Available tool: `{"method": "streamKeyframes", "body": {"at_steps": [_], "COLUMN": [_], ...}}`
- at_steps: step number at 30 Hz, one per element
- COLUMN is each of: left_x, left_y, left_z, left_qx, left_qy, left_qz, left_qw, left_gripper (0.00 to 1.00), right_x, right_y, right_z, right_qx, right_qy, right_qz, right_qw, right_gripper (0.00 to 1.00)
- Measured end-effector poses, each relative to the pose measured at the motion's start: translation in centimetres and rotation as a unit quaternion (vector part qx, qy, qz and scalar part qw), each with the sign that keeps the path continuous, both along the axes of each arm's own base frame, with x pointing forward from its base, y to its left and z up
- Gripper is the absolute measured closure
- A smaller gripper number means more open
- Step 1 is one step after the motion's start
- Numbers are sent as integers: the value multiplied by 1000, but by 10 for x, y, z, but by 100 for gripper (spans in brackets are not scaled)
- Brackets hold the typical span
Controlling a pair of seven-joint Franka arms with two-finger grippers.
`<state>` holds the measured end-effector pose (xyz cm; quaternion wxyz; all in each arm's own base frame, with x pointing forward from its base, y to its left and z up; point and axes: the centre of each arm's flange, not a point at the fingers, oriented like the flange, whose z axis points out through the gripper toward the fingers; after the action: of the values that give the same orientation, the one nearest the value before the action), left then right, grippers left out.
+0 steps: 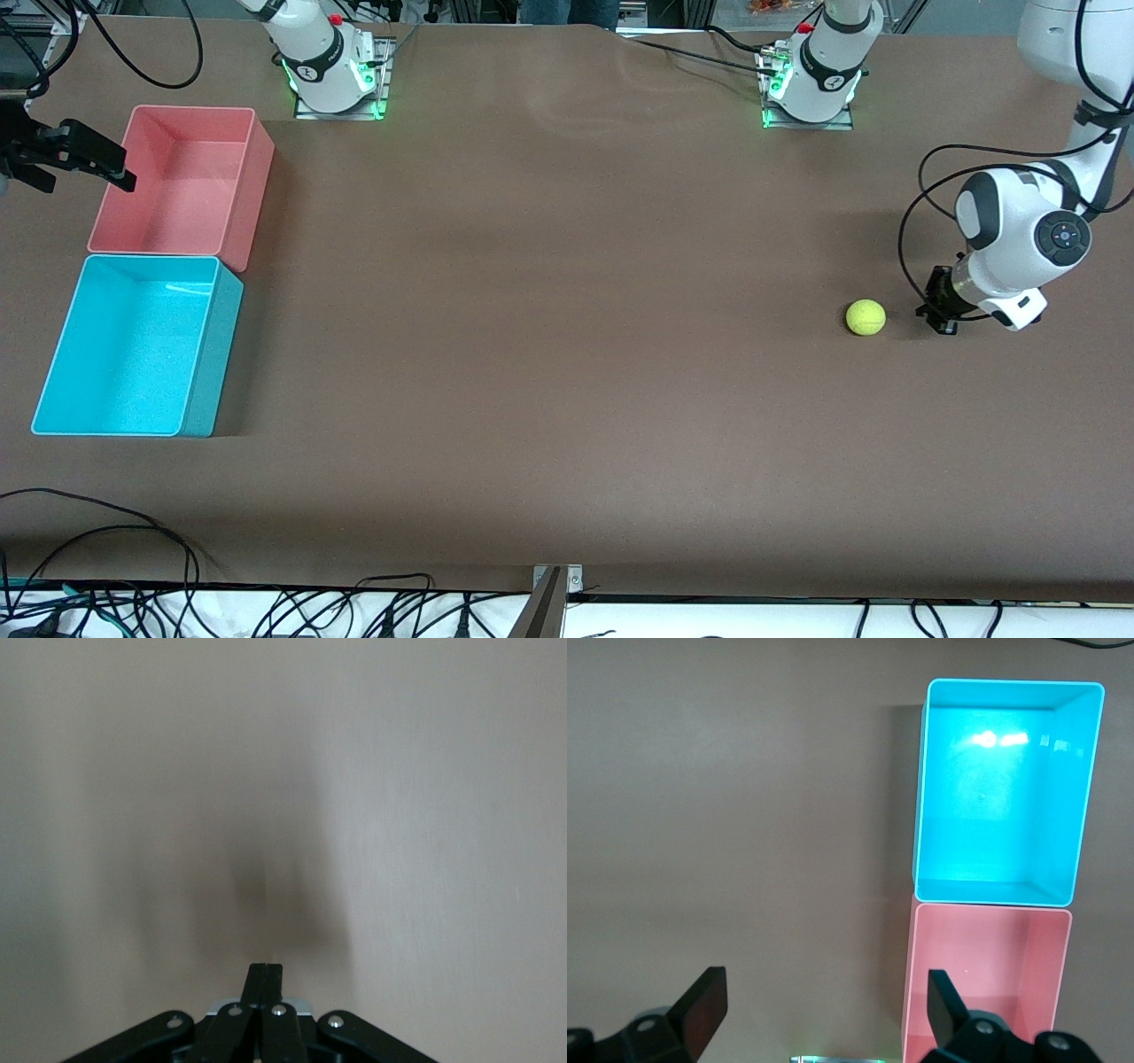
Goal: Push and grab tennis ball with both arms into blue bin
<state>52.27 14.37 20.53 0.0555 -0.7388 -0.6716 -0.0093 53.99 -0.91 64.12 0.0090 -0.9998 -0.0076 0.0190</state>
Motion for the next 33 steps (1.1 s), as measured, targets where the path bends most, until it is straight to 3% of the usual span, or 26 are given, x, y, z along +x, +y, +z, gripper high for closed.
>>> {"method": "streamKeyframes", "body": {"at_steps": [6,14,28,33], "left_x": [-9,-9,-11,-9], "left_y": [48,52,-124,-139], "left_z": [6,7,-22,-19], "left_qx": [34,37,-11,-14], "left_qy": [3,2,13,8], "left_qz": [-9,-10,34,39], "left_qw": [999,999,999,999], "left_gripper": [99,99,99,99], "right_x": [0,0,0,0], "right_y": [0,0,0,0], "right_z": [0,0,0,0], "right_qx": [0,0,0,0], "right_qy": [0,0,0,0], "right_qz": [0,0,0,0], "right_qw": [1000,1000,1000,1000], "right_gripper": [0,0,0,0]}}
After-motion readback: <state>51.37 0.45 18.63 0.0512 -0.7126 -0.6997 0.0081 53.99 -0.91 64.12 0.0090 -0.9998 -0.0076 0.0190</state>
